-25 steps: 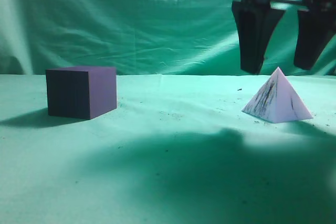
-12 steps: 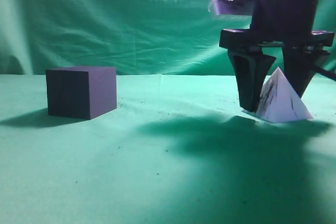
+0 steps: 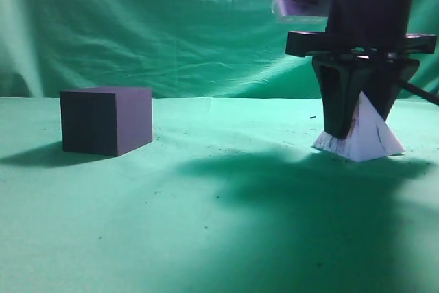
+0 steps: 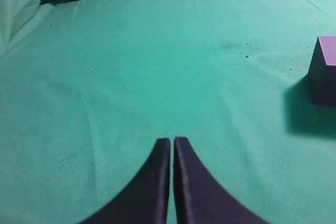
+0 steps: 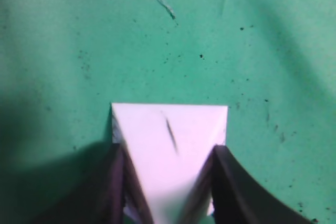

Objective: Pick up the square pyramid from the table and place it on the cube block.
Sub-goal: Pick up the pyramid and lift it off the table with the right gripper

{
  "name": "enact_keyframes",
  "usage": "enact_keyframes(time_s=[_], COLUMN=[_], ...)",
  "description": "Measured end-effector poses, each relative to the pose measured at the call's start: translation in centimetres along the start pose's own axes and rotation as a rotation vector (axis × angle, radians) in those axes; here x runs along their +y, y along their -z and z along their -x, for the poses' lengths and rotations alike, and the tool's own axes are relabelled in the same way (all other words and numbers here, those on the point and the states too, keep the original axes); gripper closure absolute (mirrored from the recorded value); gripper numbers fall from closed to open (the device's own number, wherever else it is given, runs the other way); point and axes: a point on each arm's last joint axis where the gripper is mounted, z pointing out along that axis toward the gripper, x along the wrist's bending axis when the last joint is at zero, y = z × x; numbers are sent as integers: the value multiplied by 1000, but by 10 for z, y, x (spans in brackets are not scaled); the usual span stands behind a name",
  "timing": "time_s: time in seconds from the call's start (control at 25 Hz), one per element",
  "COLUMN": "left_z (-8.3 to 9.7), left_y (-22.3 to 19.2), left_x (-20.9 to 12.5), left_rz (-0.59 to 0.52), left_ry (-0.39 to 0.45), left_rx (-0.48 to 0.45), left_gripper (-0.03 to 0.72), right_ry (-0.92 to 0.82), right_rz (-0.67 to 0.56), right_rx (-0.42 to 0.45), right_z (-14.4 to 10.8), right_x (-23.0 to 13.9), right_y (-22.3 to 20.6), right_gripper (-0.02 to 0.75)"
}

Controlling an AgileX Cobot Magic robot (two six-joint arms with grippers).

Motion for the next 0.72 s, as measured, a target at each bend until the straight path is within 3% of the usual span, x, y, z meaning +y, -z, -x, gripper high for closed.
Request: enact_keyframes(time_s=[0.28, 0.48, 0.64, 0.72], left_z=[0, 0, 0, 0], left_y=[0, 0, 0, 0], left_x=[0, 0, 0, 0], left_rz=[0, 0, 0, 0], left_ry=[0, 0, 0, 0], left_rx=[0, 0, 0, 0], left_gripper=[688, 688, 688, 688], right_ry=[2, -10, 87, 161], right_rz=[14, 71, 126, 159], right_rx=[-11, 32, 78, 94], right_z=[3, 0, -18, -39], right_x=[25, 49, 62, 67], right_y=[35, 81, 116, 129], right_gripper=[428, 428, 428, 428])
